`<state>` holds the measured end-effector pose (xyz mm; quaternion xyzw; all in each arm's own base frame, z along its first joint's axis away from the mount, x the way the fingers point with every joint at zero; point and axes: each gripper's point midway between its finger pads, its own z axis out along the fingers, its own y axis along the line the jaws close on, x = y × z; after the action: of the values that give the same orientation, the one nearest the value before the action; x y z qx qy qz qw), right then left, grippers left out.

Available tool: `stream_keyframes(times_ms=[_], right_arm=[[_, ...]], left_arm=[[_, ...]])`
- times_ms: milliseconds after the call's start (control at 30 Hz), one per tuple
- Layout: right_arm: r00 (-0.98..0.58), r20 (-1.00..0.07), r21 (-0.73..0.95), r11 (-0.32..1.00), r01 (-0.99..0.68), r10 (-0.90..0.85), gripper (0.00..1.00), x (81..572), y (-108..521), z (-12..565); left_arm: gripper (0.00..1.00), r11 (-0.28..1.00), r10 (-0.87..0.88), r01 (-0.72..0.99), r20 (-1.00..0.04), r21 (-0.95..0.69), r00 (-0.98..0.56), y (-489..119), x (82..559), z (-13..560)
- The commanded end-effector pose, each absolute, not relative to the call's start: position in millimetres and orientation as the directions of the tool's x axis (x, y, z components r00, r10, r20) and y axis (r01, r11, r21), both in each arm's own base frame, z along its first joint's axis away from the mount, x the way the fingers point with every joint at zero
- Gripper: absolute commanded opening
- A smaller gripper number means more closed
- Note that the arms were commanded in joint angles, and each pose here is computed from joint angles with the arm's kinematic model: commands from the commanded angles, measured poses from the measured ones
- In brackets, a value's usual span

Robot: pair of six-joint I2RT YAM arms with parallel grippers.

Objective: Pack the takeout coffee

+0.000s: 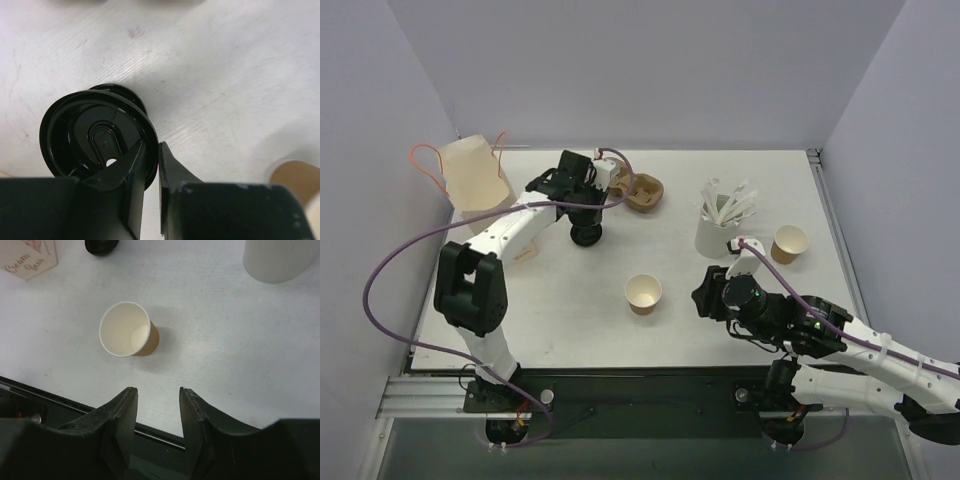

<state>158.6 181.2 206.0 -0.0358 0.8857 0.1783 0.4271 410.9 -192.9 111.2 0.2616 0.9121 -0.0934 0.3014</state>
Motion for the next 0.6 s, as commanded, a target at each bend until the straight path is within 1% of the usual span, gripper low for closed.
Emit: stream_keyframes(times_ms=[0,67,100,133,167,200,233,267,300,333,367,400,467,500,533,567], right_arm=[[-0.493,-0.847,0.385,0.868,-0.314,0.197,0.40,173,200,254],[-0.449,-0.871,0.389,0.839,-0.381,0.200,0.40,175,210,257],[-0.394,-0.879,0.436,0.785,-0.440,0.267,0.40,176,220,280],[-0.341,-0.909,0.390,0.783,-0.484,0.241,0.40,178,222,283],[-0.308,-0.915,0.389,0.771,-0.505,0.261,0.40,180,224,290],[-0.267,-0.915,0.402,0.743,-0.535,0.303,0.40,180,228,301],[-0.241,-0.930,0.368,0.718,-0.591,0.278,0.40,176,234,306],[-0.227,-0.934,0.358,0.687,-0.632,0.277,0.41,171,239,312],[-0.198,-0.936,0.346,0.653,-0.674,0.291,0.41,167,246,320],[-0.190,-0.941,0.327,0.597,-0.732,0.281,0.41,158,255,323],[-0.167,-0.946,0.303,0.580,-0.756,0.276,0.41,156,259,324],[-0.144,-0.940,0.302,0.557,-0.774,0.310,0.41,155,263,333],[-0.149,-0.932,0.321,0.559,-0.764,0.331,0.41,158,265,332],[-0.152,-0.927,0.330,0.554,-0.764,0.344,0.42,158,267,334],[-0.154,-0.923,0.334,0.536,-0.776,0.352,0.41,156,270,336],[-0.158,-0.923,0.322,0.481,-0.816,0.350,0.41,146,277,338]], left_arm=[[0.14,0.771,0.254,0.605,-0.777,-0.197,-0.576,-228,391,231],[0.14,0.722,0.183,0.622,-0.783,-0.302,-0.594,-241,372,252],[0.14,0.628,0.146,0.686,-0.809,-0.368,-0.569,-255,352,280],[0.14,0.581,0.128,0.699,-0.802,-0.417,-0.584,-260,338,284],[0.14,0.523,0.088,0.698,-0.783,-0.490,-0.616,-267,323,295],[0.14,0.448,0.031,0.748,-0.828,-0.490,-0.560,-272,310,325],[0.14,0.326,-0.012,0.738,-0.783,-0.591,-0.622,-280,285,343],[0.14,0.277,-0.032,0.707,-0.742,-0.650,-0.670,-282,271,331],[0.14,0.175,-0.127,0.813,-0.831,-0.556,-0.541,-282,259,378],[0.14,0.094,-0.164,0.758,-0.761,-0.645,-0.628,-283,241,390],[0.14,0.063,-0.184,0.745,-0.742,-0.664,-0.645,-281,234,382],[0.14,0.001,-0.243,0.812,-0.788,-0.584,-0.566,-276,219,411],[0.15,-0.060,-0.274,0.786,-0.747,-0.616,-0.606,-271,203,422],[0.15,-0.089,-0.300,0.808,-0.758,-0.583,-0.580,-267,193,427],[0.15,-0.122,-0.309,0.785,-0.728,-0.608,-0.612,-264,186,431],[0.15,-0.149,-0.337,0.805,-0.736,-0.574,-0.587,-260,178,440]])
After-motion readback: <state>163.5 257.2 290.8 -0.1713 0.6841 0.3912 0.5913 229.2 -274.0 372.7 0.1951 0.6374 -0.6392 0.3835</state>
